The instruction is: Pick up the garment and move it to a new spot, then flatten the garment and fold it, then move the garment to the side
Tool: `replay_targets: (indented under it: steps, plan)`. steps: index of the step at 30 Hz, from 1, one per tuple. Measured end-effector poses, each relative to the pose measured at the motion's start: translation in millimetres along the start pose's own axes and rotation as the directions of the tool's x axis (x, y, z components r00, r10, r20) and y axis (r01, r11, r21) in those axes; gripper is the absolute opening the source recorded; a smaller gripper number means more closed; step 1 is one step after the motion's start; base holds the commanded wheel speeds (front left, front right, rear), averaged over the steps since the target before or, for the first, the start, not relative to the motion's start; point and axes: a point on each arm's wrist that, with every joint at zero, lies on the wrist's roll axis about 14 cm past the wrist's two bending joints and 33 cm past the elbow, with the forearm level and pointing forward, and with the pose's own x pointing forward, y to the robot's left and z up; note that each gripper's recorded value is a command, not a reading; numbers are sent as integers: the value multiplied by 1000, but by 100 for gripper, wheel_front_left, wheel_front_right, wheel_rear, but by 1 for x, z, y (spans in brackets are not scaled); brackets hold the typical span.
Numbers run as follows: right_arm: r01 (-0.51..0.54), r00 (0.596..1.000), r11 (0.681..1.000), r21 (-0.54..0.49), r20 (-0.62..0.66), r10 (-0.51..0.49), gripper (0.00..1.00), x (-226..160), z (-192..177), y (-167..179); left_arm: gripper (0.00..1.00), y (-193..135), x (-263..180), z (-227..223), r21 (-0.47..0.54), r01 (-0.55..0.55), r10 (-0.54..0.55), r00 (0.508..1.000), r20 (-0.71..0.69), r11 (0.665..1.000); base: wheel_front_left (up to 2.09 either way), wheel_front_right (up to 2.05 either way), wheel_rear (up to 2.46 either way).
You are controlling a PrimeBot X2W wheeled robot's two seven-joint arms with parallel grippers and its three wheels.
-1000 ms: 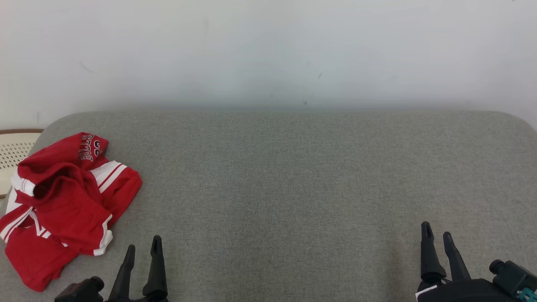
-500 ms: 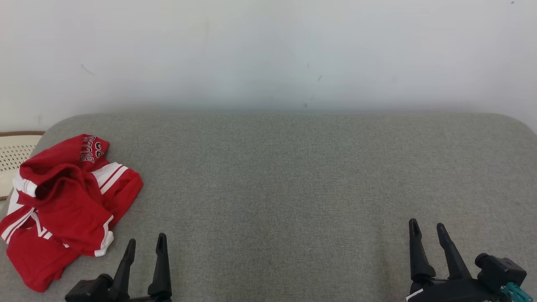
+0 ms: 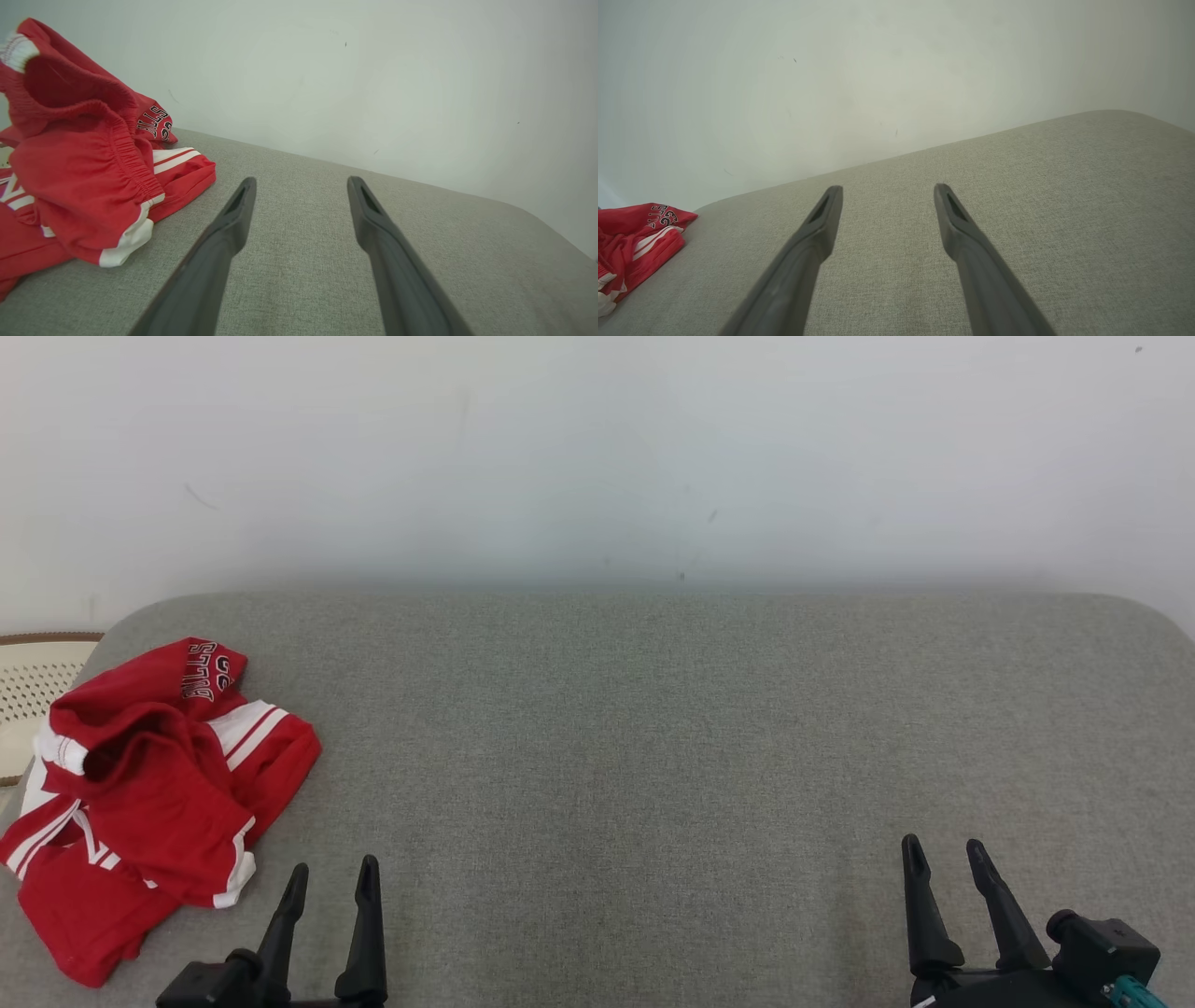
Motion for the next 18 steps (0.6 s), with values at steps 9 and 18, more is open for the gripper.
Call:
replay_targets:
  steps: [9, 18]
  plan:
    - [-22, 1000, 999, -41, 3, 23, 100, -1, 0, 3, 100, -2, -2, -3, 53, 13, -13, 1000, 2, 998, 0, 0, 0]
    - [-41, 999, 997, -65, 13, 41, 100, -4, 1, 7, 100, -4, -2, 7, 93, 28, -32, 999, 42, 995, 0, 0, 0]
